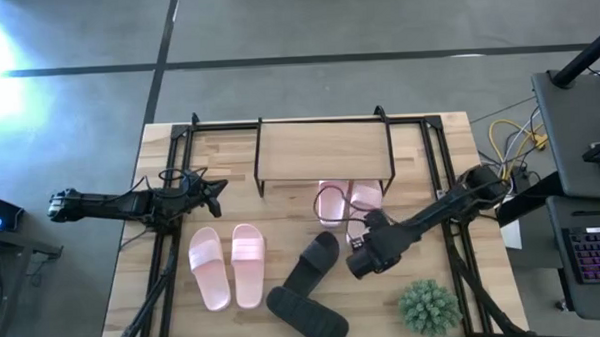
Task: Pick and place slides into the shelf
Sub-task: Adjust the pink slides under the shelf
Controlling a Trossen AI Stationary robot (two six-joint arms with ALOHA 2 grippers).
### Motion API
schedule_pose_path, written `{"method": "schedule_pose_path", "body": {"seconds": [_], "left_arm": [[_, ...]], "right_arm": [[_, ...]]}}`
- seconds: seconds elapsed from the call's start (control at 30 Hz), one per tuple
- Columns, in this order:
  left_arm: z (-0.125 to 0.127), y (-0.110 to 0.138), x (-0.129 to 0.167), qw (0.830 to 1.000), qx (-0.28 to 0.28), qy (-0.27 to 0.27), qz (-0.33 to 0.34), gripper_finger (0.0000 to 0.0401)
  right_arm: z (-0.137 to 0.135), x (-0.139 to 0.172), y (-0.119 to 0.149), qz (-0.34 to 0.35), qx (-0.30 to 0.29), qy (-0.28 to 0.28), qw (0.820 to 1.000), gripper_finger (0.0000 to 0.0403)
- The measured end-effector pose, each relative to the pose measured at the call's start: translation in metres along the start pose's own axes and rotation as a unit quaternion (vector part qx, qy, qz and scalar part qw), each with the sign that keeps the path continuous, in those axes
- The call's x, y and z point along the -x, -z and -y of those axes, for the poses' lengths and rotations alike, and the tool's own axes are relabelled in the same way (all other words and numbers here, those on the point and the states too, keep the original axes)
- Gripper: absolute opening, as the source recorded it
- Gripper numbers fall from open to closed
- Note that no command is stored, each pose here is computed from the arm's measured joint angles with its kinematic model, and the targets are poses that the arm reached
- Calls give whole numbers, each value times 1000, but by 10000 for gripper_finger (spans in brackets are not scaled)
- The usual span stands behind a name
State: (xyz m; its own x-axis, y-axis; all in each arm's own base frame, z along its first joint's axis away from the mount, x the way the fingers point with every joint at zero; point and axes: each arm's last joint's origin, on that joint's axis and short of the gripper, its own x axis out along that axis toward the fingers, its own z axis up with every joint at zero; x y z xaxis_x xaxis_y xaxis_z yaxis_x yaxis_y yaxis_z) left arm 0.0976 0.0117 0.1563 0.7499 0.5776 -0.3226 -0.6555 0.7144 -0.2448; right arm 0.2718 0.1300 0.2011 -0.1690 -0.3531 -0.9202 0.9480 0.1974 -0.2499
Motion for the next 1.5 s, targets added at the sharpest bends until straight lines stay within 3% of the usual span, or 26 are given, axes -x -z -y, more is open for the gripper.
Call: {"method": "schedule_pose_path", "body": {"seconds": [0.37, 0.67, 1.13, 1.33, 1.5], "left_arm": [[0, 0, 0, 1000, 0, 0, 0, 0], [0, 0, 0, 1000, 0, 0, 0, 0], [0, 0, 0, 1000, 0, -2, 1, 0], [0, 0, 0, 1000, 0, -1, 1, 0], [0, 0, 0, 1000, 0, -1, 1, 0]], "right_arm": [[19, -54, -10, -2, -70, 96, 993, 127], [13, -79, -22, -39, -32, 63, 997, 109], [-1, -75, -68, 61, 12, 30, 998, 109], [-7, -65, -87, 70, 39, 23, 996, 107], [-9, -53, -89, 71, 62, 21, 995, 106]]}}
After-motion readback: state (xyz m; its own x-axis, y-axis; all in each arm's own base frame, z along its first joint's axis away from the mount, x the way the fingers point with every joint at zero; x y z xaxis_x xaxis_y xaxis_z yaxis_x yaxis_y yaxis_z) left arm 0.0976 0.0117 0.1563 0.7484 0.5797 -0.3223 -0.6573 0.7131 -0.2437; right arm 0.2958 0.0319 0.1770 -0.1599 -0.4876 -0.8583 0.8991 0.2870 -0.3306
